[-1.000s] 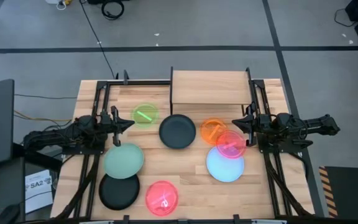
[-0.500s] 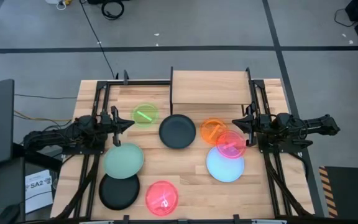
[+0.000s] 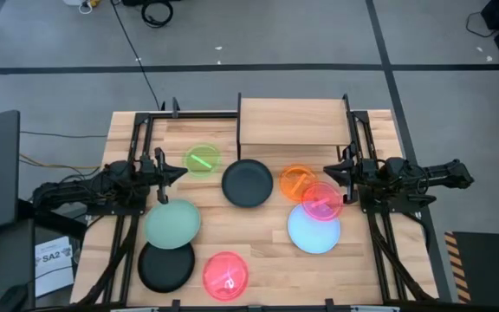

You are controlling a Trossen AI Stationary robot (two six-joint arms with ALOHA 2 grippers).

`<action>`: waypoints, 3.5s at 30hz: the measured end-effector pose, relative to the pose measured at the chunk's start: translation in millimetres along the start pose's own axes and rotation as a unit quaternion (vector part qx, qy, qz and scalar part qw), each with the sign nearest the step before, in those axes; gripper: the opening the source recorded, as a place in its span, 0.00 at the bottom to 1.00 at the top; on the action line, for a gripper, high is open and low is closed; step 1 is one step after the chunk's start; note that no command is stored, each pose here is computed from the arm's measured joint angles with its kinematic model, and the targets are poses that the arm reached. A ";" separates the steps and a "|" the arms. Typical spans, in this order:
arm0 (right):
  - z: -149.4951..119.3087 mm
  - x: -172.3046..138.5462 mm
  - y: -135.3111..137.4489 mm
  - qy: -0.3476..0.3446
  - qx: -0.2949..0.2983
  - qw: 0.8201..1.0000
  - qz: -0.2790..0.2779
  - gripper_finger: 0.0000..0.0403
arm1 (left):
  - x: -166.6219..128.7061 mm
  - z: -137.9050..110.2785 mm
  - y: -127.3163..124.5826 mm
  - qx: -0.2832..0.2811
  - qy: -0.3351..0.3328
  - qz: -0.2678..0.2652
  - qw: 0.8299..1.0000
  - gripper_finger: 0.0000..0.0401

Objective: Place and stack plates onto a shelf
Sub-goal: Put the right pink plate on the shelf

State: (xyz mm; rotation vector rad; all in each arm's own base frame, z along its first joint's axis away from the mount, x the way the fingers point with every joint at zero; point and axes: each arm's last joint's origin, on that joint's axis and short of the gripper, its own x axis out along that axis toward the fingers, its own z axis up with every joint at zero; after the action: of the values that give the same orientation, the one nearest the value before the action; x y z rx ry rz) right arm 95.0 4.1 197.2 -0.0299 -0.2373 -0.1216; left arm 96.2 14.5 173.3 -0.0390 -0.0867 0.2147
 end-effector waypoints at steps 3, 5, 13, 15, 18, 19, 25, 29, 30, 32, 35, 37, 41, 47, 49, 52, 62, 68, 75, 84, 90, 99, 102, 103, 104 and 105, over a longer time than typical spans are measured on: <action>0.1 0.0 -0.1 0.000 -0.006 1.000 -0.002 0.17 | 0.0 0.0 0.0 0.000 0.000 0.000 1.000 0.03; -0.1 0.0 -0.6 0.001 -0.007 1.000 -0.010 0.22 | 0.0 0.0 0.0 0.000 0.000 0.000 1.000 0.03; -0.8 0.0 -0.3 0.005 -0.007 1.000 -0.007 0.41 | 0.0 0.0 0.0 0.000 0.000 0.000 1.000 0.03; -1.4 0.0 -0.6 0.008 -0.009 1.000 -0.012 0.45 | 0.0 0.0 0.0 0.000 0.000 0.000 1.000 0.03; -1.8 -0.2 -3.1 0.012 0.001 0.998 -0.055 0.48 | 0.0 0.0 0.0 0.000 0.000 0.000 1.000 0.03; -1.8 -0.3 -3.9 0.012 0.003 0.998 -0.069 0.49 | 0.0 0.0 0.0 0.000 0.000 0.000 1.000 0.03; -1.9 -0.5 -5.4 0.014 0.005 0.995 -0.096 0.50 | 0.0 0.0 0.0 0.000 0.000 0.000 1.000 0.03; 2.2 -0.6 -5.7 -0.009 0.036 0.995 -0.097 0.49 | 0.0 0.0 0.0 0.000 0.000 0.000 1.000 0.03; 4.8 -0.7 -5.9 -0.023 0.045 0.994 -0.097 0.49 | 0.0 0.0 0.0 0.000 0.000 0.000 1.000 0.03; 10.3 -1.1 -6.4 -0.051 0.052 0.993 -0.098 0.49 | 0.0 0.0 0.0 0.000 0.000 0.000 1.000 0.03; 17.0 -2.2 -7.5 -0.084 0.063 0.989 -0.105 0.49 | 0.0 0.0 0.0 0.000 0.000 0.000 1.000 0.03; 20.1 -2.2 -7.9 -0.085 0.066 0.988 -0.109 0.49 | 0.0 0.0 0.0 0.000 0.000 0.000 1.000 0.03; 33.6 0.3 -8.7 -0.067 0.073 0.988 -0.115 0.49 | 0.0 0.0 0.0 0.000 0.000 0.000 1.000 0.03; 63.8 9.7 -9.9 0.009 0.089 0.986 -0.138 0.49 | 0.0 0.1 0.0 0.000 0.000 0.000 1.000 0.03; 73.9 12.6 -10.4 0.050 0.105 0.982 -0.148 0.49 | 0.0 0.1 0.0 0.000 0.000 0.000 1.000 0.03; 92.2 15.0 -11.6 0.109 0.134 0.971 -0.165 0.49 | 0.0 0.1 0.0 0.000 0.000 0.000 1.000 0.03; 117.0 33.4 -12.2 0.270 0.186 0.914 -0.239 0.49 | 0.0 0.2 0.0 0.000 -0.001 0.000 1.000 0.03; 94.0 52.6 -9.4 0.393 0.192 0.871 -0.221 0.49 | 0.0 0.2 0.0 0.000 -0.001 0.000 1.000 0.03; 66.7 64.4 -16.5 0.516 0.217 0.799 -0.221 0.49 | 0.0 0.1 0.0 0.000 -0.001 0.000 1.000 0.03; 45.2 66.5 -28.9 0.598 0.241 0.711 -0.281 0.49 | 0.0 0.0 0.0 0.000 0.000 0.000 1.000 0.03; 32.4 68.5 -32.1 0.645 0.229 0.663 -0.302 0.49 | 0.0 0.0 0.0 0.000 0.000 0.000 1.000 0.03; 12.4 80.0 -32.1 0.700 0.211 0.627 -0.270 0.49 | 0.0 0.0 0.0 0.000 0.000 0.000 1.000 0.03; 5.8 83.1 -32.8 0.716 0.198 0.616 -0.261 0.49 | 0.0 0.0 0.0 0.000 0.000 0.000 1.000 0.03; 3.6 84.0 -33.3 0.721 0.194 0.612 -0.260 0.49 | 0.0 0.0 0.0 0.000 0.000 0.000 1.000 0.03; 1.5 84.9 -33.9 0.725 0.192 0.608 -0.259 0.49 | 0.0 0.0 0.0 0.000 0.000 0.000 1.000 0.03; -0.7 85.7 -34.7 0.730 0.189 0.604 -0.257 0.49 | 0.0 0.0 0.0 0.000 0.000 0.000 1.000 0.03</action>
State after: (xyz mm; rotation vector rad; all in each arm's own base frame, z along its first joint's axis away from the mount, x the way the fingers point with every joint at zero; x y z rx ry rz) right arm 173.6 -40.3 217.4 0.5688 1.4342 -0.6302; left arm 96.2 14.4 173.3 -0.0394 -0.0864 0.2144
